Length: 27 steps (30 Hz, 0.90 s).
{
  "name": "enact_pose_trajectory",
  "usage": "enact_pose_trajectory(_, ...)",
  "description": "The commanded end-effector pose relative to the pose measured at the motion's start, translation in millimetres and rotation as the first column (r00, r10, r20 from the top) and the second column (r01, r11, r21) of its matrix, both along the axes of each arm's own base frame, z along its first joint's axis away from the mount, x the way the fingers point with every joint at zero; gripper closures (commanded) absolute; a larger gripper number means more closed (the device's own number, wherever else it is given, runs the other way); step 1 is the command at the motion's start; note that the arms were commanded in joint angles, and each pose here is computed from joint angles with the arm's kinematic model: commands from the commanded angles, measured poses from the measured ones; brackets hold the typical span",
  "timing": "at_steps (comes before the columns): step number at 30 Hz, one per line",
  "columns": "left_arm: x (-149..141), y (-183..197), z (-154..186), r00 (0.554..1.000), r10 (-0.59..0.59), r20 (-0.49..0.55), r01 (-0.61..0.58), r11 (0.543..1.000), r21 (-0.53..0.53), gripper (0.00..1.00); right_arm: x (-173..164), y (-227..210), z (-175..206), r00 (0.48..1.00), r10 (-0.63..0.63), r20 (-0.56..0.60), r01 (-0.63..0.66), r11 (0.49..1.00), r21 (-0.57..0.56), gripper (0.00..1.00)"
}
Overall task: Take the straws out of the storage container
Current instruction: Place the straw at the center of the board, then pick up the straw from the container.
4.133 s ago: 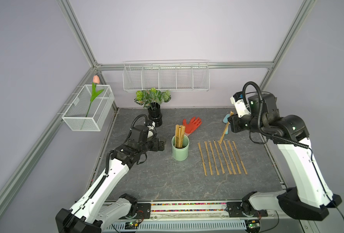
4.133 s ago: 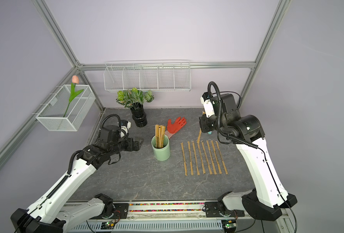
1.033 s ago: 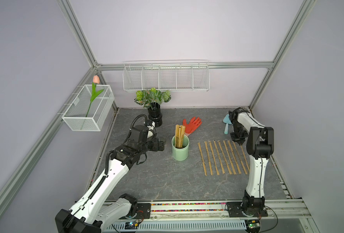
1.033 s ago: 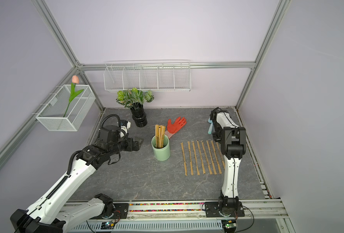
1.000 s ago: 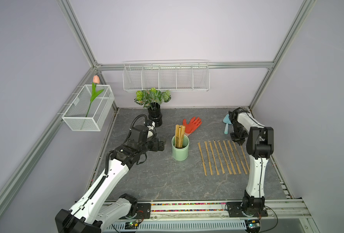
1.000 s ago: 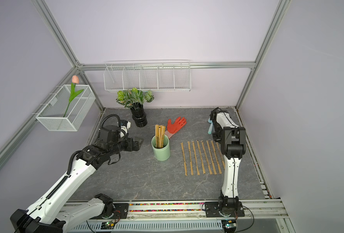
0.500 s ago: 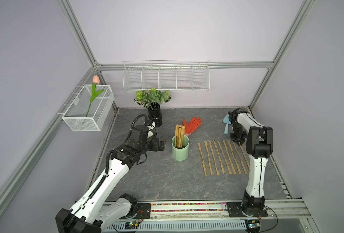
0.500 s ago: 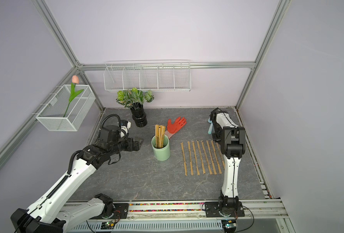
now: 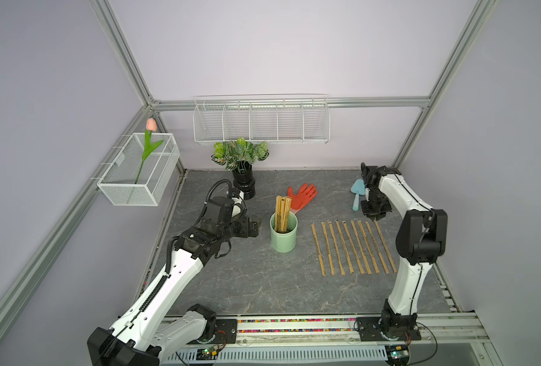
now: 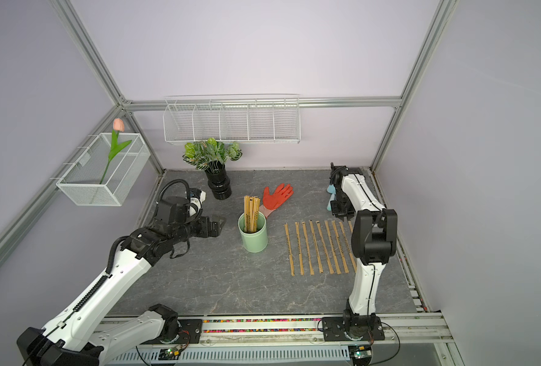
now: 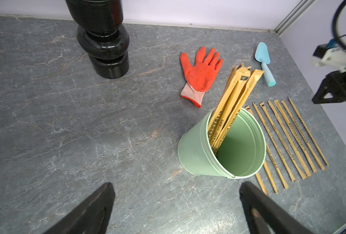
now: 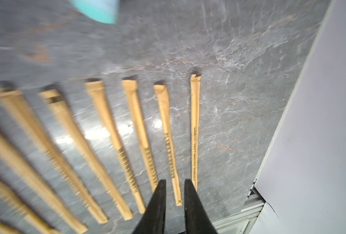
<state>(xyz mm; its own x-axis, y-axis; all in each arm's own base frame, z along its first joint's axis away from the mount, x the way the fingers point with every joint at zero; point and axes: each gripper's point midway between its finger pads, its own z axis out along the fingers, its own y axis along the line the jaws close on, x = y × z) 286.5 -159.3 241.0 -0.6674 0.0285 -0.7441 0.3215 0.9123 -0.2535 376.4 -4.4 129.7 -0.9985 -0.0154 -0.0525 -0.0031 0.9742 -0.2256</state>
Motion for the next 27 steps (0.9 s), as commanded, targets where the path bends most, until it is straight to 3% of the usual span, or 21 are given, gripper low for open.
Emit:
enact_pose_trajectory(1, -0.4, -0.4, 3.9, 1.0, -0.004, 0.007, 0.004, 1.0, 0.006, 0.0, -10.0, 50.7, 44.4, 0.987, 0.029, 0.159, -0.053, 0.988, 0.147, 0.78)
enact_pose_trajectory(6, 0.4, 0.1, 2.8, 1.0, 0.001, 0.004, -0.001, 1.0, 0.009, 0.0, -27.2, 140.7, 89.7, 0.933, 0.105, 0.344, -0.229, 0.912, 0.341, 0.75)
enact_pose_trajectory(15, 1.1, 3.3, 4.1, 1.0, 0.015, 0.014, -0.015, 1.0, 0.017, 0.0, -42.6, 266.8, 118.7, 0.859, 0.182, 0.479, -0.427, 0.771, 0.473, 0.73)
enact_pose_trajectory(27, 0.5, 3.3, 5.8, 1.0, 0.014, 0.018, -0.014, 1.0, 0.013, 0.0, -27.4, 330.0, 99.7, 0.86, 0.198, 0.471, -0.454, 0.717, 0.529, 0.73)
